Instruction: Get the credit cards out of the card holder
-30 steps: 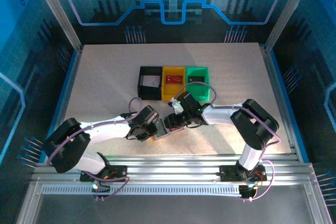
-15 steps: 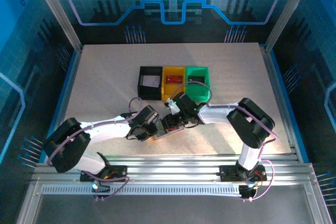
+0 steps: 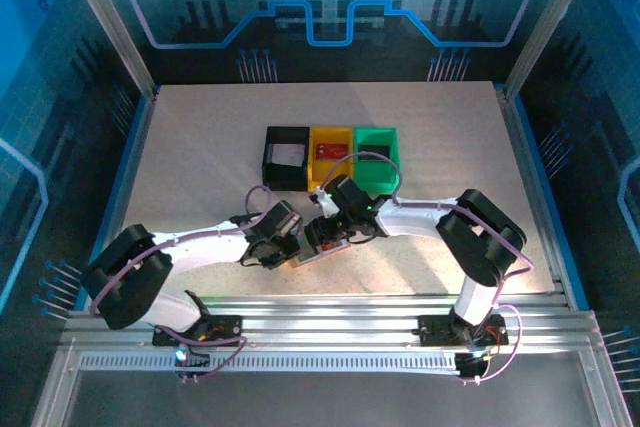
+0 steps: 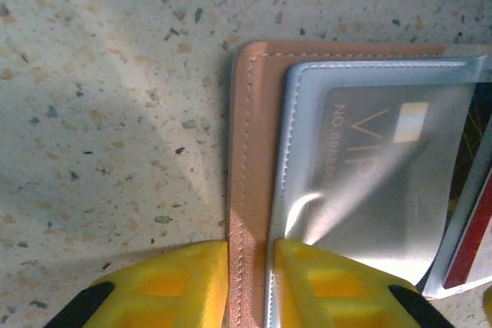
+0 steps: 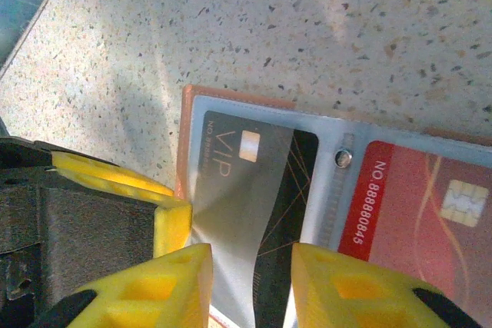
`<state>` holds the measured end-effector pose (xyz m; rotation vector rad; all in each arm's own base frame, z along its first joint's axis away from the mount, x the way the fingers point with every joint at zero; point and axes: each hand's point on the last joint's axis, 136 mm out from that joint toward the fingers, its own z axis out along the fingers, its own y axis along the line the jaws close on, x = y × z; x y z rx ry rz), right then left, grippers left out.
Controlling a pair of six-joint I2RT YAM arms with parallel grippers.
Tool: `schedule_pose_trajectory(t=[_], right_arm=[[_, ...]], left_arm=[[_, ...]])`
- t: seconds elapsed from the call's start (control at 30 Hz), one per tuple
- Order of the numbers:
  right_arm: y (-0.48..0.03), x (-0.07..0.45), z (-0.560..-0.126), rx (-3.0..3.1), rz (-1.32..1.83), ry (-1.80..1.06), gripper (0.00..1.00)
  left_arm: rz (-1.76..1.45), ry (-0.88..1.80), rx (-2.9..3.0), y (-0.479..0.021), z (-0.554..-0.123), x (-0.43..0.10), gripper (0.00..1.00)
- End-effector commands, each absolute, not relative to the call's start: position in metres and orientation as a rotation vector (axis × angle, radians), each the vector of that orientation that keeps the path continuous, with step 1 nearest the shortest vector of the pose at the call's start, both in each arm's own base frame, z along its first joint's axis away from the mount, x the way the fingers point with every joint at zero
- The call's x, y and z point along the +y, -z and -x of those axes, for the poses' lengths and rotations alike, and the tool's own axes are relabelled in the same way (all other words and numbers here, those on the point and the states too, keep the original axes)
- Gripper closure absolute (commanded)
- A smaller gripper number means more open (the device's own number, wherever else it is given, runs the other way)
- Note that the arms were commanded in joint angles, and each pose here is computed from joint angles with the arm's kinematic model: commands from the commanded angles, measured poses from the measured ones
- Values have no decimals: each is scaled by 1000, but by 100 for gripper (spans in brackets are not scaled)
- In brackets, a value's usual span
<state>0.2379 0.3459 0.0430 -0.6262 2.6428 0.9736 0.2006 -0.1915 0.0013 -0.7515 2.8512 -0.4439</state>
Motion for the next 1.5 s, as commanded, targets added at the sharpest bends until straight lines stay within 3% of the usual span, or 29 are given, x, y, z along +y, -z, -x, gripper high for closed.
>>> schedule_pose_trajectory(t=[0.0,0.33,1.23,1.47], right_arm=[[-40,354,-234,2659,653,-981,67],[-32,342,-241,2660,625,-865,68],[-14,349,-229,2709,682,-902,70],[-9,351,-221,2725,701,-947,77]], left_arm=[[744,424,2941,51,-181,-190,77],[742,425,2943,52,-180,-190,77],[739,433,2944,53,-181,-191,78],[739,438,2943,54,-181,-192,78]])
